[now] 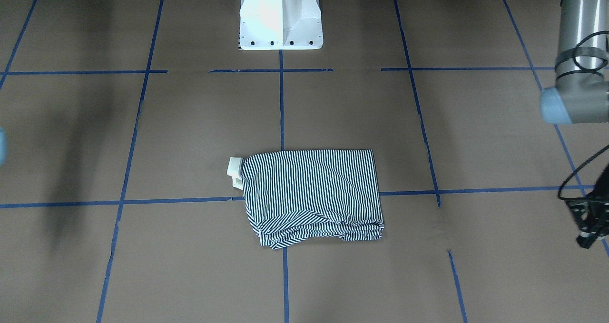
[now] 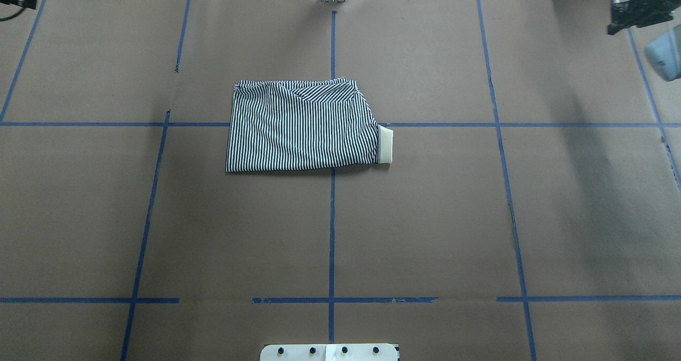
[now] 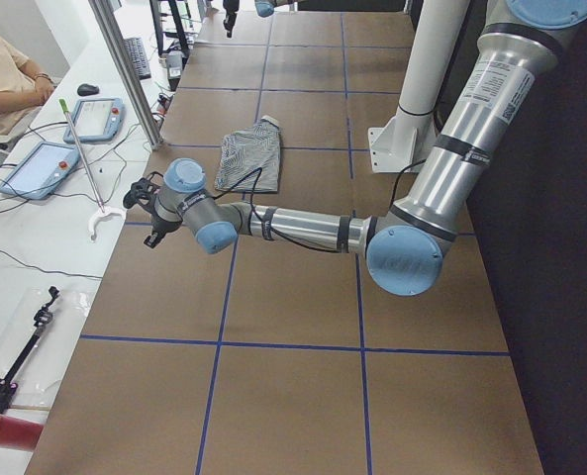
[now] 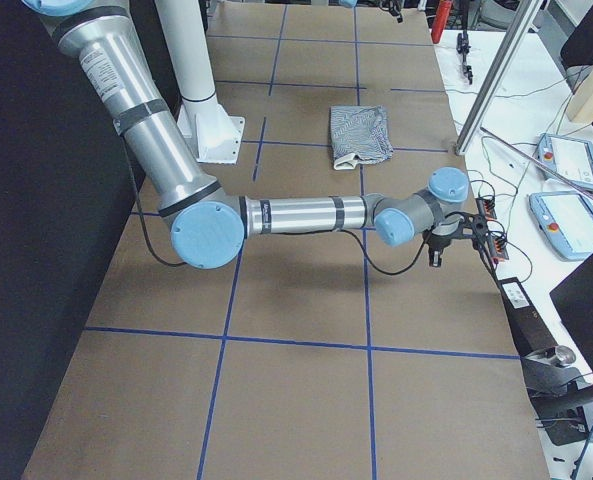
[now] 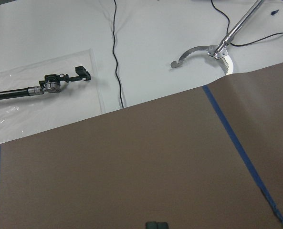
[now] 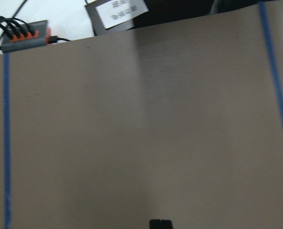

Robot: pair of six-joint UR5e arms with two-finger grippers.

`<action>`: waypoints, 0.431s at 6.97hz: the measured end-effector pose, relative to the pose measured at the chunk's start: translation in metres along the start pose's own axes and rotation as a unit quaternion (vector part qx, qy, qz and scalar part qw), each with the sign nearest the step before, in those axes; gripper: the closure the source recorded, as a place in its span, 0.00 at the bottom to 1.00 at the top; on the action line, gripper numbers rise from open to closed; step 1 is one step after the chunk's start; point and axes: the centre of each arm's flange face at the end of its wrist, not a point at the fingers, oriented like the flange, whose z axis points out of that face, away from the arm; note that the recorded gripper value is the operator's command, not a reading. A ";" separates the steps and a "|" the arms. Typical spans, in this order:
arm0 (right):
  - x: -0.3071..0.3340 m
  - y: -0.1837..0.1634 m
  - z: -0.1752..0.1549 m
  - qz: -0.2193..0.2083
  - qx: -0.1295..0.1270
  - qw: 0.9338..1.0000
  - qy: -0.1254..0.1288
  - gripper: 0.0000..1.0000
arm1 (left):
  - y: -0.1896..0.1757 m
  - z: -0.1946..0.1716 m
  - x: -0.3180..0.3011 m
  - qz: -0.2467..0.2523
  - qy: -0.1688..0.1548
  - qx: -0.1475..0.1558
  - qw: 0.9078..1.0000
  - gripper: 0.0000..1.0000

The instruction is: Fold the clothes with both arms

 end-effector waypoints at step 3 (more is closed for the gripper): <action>0.134 0.056 -0.055 -0.057 -0.025 0.998 0.027 0.00 | 0.022 -0.068 -0.079 -0.011 0.025 -0.059 0.998 0.00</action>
